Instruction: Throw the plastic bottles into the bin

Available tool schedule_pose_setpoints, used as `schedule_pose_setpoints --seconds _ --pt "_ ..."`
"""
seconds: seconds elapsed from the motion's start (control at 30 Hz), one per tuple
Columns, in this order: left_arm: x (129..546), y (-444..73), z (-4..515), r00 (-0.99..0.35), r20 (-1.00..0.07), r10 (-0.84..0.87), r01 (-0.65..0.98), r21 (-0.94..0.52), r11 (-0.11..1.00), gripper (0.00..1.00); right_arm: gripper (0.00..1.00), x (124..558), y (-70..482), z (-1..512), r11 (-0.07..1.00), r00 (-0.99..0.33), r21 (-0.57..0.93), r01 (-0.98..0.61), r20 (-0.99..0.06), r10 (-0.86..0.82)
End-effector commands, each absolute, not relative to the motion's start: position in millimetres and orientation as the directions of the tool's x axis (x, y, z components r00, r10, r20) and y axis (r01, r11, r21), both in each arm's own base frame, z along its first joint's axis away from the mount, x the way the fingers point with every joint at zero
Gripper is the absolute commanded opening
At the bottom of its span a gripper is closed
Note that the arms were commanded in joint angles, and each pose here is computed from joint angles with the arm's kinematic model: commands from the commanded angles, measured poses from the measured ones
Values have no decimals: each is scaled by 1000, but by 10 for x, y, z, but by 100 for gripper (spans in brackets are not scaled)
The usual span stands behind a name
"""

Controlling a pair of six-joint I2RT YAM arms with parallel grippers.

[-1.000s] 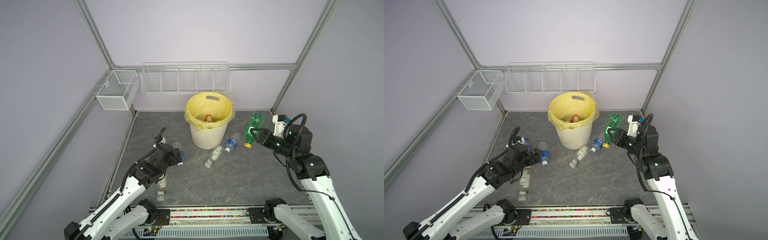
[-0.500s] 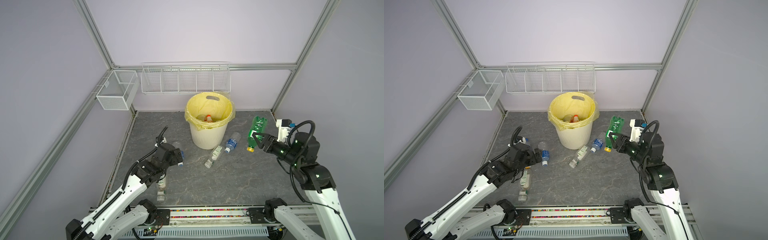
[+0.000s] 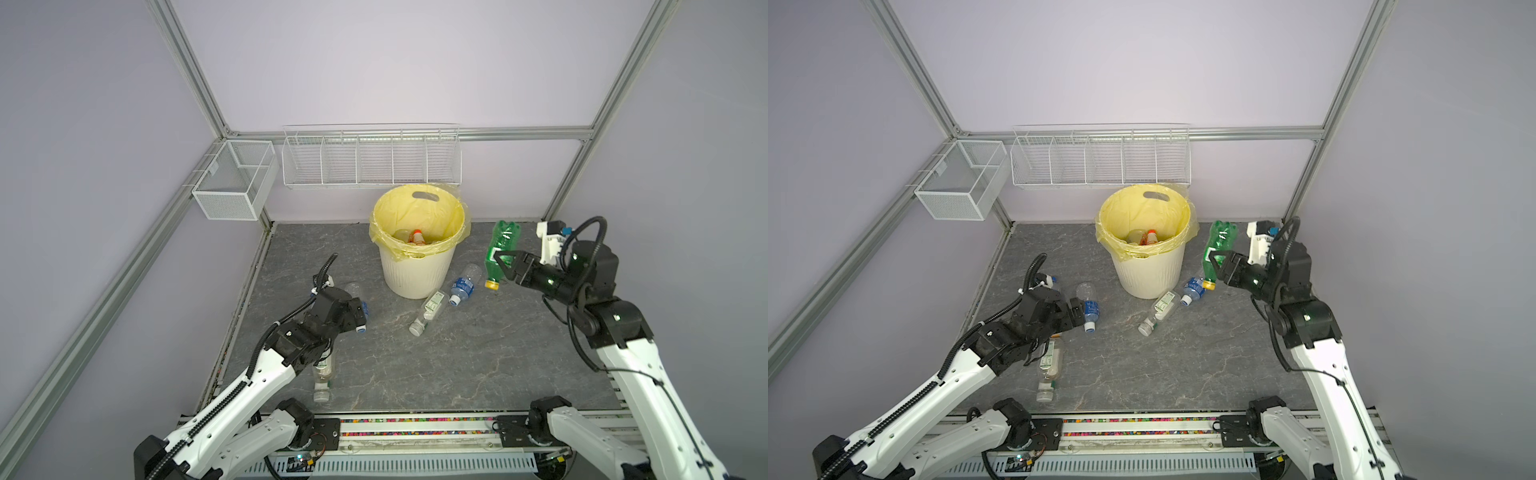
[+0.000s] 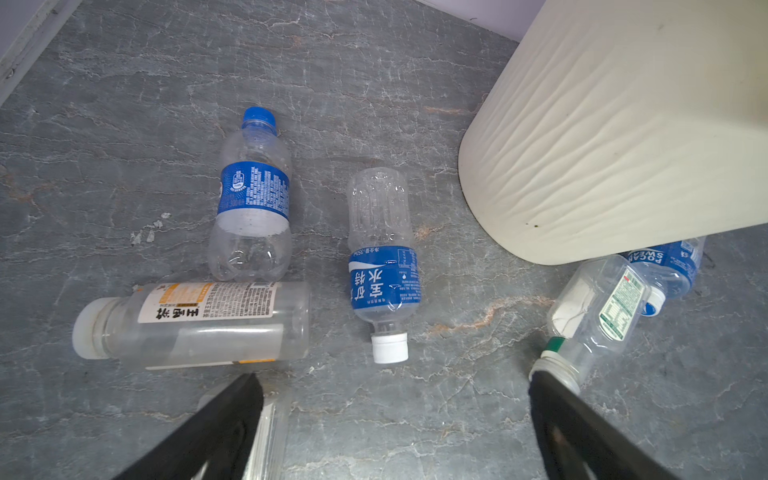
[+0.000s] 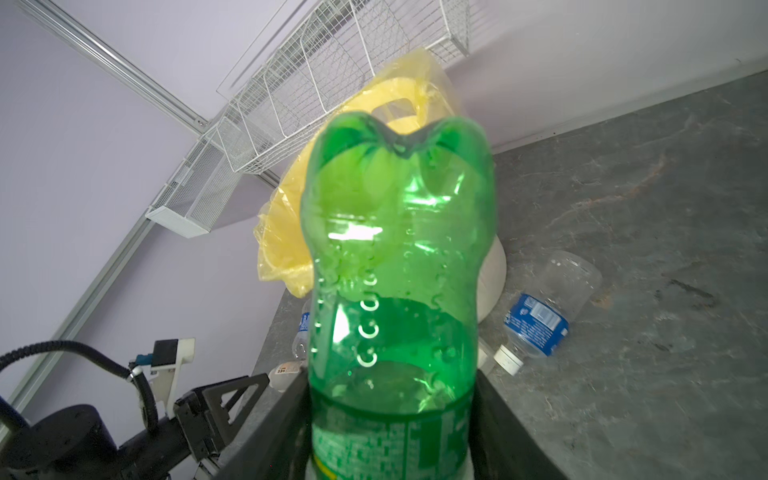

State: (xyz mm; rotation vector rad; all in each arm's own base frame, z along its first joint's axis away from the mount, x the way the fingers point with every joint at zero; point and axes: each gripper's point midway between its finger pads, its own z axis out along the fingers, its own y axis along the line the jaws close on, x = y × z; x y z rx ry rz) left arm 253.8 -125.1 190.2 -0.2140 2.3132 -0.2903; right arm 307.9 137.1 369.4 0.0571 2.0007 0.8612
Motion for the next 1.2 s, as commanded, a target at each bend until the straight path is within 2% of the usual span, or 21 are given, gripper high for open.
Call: schedule_pose_setpoints --seconds 0.0,0.13,0.2,0.23,0.27,0.33,0.47,0.6,0.9,1.17 --pt "2540 -1236 1878 -682 -689 -247 -74 -271 960 100 55 3409 1699 4067 714 -524 584 -386 -776 351" --pt "2541 -1246 1898 -682 -686 -252 -74 -278 958 100 57 3988 2148 4131 715 -557 575 -397 -770 310" --pt "2542 -1258 1915 -684 -684 -253 -72 -282 957 100 68 4271 2278 4102 727 -591 583 -364 -747 303" --pt "2543 -1256 1927 -684 -685 -253 -72 -282 957 100 83 4366 2300 4096 733 -596 584 -349 -742 307" --pt "2541 -1251 1942 -683 -685 -255 -75 -281 957 100 88 4440 2311 4099 740 -596 580 -341 -742 307" --pt "2537 -1239 1968 -681 -687 -254 -76 -279 957 100 88 4463 2277 4131 757 -584 568 -322 -749 314" --pt "2530 -1215 2028 -668 -698 -258 -75 -282 957 100 88 4281 2129 4181 774 -538 548 -316 -776 329" --pt "2535 -1230 2065 -667 -701 -253 -65 -284 957 100 88 3969 1992 4075 795 -547 515 -320 -786 289" --pt "2499 -1286 2018 -696 -674 -247 -51 -296 954 100 88 3278 1679 3470 816 -631 525 -241 -724 280" --pt "2409 -1303 1933 -724 -641 -254 -48 -320 946 100 88 2981 1374 2978 877 -675 464 -120 -686 271"
